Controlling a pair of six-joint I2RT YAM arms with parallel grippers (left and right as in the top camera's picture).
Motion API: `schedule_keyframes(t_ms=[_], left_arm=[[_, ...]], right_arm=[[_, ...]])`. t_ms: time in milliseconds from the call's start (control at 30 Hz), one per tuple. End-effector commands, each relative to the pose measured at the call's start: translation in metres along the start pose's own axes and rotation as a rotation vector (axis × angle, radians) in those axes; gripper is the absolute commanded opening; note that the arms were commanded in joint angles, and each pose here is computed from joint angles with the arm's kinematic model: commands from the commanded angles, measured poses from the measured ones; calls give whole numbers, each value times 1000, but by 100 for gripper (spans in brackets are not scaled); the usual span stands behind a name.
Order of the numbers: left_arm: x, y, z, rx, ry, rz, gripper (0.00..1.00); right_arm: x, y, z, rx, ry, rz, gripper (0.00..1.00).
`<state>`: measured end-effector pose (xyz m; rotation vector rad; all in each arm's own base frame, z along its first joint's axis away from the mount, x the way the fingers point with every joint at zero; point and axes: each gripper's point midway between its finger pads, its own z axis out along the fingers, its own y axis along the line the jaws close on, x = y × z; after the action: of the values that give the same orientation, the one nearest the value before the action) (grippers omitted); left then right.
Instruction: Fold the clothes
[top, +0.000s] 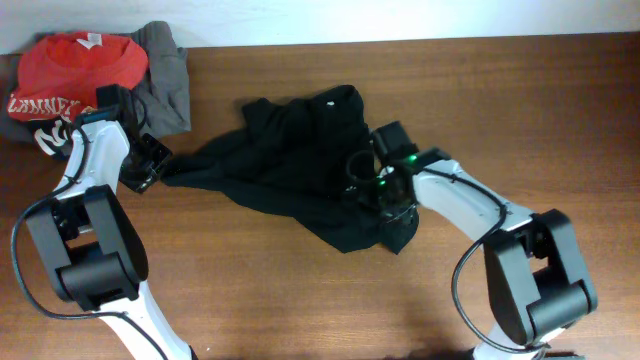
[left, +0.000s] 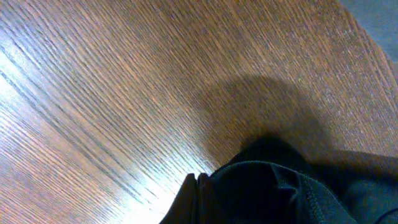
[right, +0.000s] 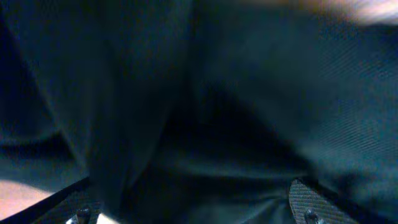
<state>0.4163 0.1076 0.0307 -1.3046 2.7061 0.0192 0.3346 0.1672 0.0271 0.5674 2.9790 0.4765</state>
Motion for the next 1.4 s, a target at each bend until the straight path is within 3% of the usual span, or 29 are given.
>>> schedule_keyframes(t_ms=[0, 167, 333, 700, 767, 833, 967, 1267, 1367], left_arm=[[-4, 2, 2, -9, -2, -8, 1], [-3, 2, 2, -9, -1, -8, 1], [-4, 2, 2, -7, -3, -8, 1], [-3, 1, 2, -1, 1, -8, 2], [-3, 1, 2, -1, 1, -8, 2], [-3, 1, 2, -1, 1, -8, 2], [-3, 1, 2, -1, 1, -8, 2], [-3, 1, 2, -1, 1, -8, 2], [-3, 1, 2, -1, 1, -8, 2]], right_arm=[[-13, -14, -2, 18, -25, -13, 94], [-14, -12, -2, 13, -29, -88, 94], [-4, 7, 2, -5, -37, -322, 99], [25, 27, 8, 16, -10, -494, 99], [26, 27, 8, 20, -10, -496, 91], [26, 27, 8, 21, -10, -491, 73], [25, 25, 8, 28, -12, -483, 52], [0, 21, -11, 148, -100, -459, 24], [-5, 27, -21, 151, -113, -460, 24]])
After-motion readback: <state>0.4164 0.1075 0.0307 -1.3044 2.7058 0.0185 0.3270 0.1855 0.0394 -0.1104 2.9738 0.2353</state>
